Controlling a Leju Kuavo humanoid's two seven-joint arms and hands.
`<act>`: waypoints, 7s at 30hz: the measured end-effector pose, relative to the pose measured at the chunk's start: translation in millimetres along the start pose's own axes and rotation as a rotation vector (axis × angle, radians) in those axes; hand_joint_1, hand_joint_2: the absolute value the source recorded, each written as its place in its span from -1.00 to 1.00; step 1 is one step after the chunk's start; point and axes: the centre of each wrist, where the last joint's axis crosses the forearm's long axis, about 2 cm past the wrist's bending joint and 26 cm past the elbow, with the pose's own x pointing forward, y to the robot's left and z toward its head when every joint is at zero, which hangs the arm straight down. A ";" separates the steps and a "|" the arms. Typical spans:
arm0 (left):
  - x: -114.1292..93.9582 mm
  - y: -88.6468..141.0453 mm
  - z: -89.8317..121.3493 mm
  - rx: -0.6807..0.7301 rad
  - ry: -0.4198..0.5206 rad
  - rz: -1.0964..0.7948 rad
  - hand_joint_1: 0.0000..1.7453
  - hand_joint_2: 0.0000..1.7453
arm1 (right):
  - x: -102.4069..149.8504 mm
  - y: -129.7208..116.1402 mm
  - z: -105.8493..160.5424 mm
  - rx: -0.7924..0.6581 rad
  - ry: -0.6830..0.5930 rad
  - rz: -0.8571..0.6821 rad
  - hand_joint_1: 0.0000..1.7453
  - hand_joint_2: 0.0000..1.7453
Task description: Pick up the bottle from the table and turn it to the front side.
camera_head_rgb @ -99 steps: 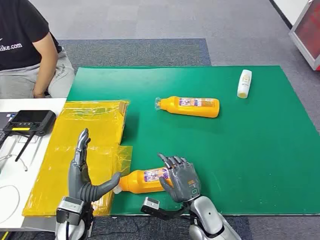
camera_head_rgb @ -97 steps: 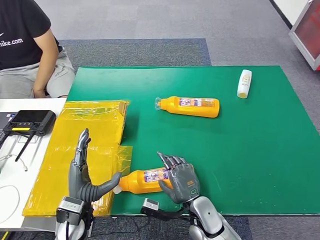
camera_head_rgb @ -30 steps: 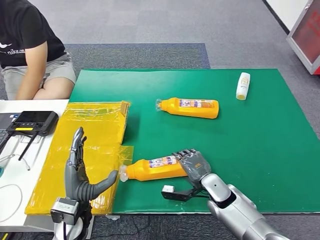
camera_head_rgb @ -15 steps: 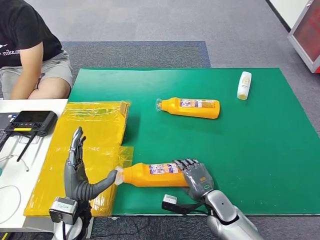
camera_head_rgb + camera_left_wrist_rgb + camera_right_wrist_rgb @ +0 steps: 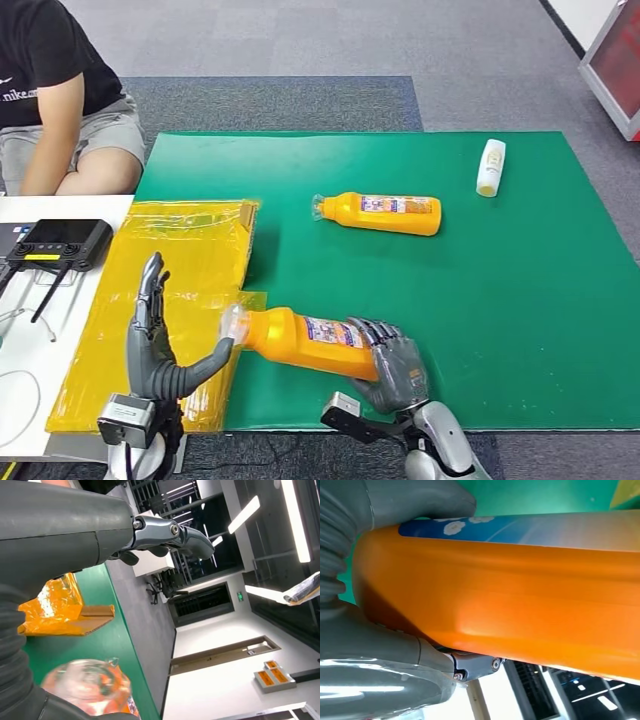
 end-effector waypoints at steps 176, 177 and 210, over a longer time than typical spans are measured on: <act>-46.5 60.6 -4.3 -0.467 0.294 -0.293 1.00 1.00 | 57.1 1.5 -22.5 -0.149 -0.009 -0.558 -1.00 -1.00; -47.2 63.6 -4.4 -0.471 0.297 -0.320 1.00 1.00 | 57.1 1.8 -22.1 -0.146 -0.007 -0.562 -1.00 -1.00; -79.9 73.5 -26.2 -0.532 0.305 -0.339 1.00 1.00 | 60.3 13.4 -29.7 -0.060 0.003 -0.584 -1.00 1.00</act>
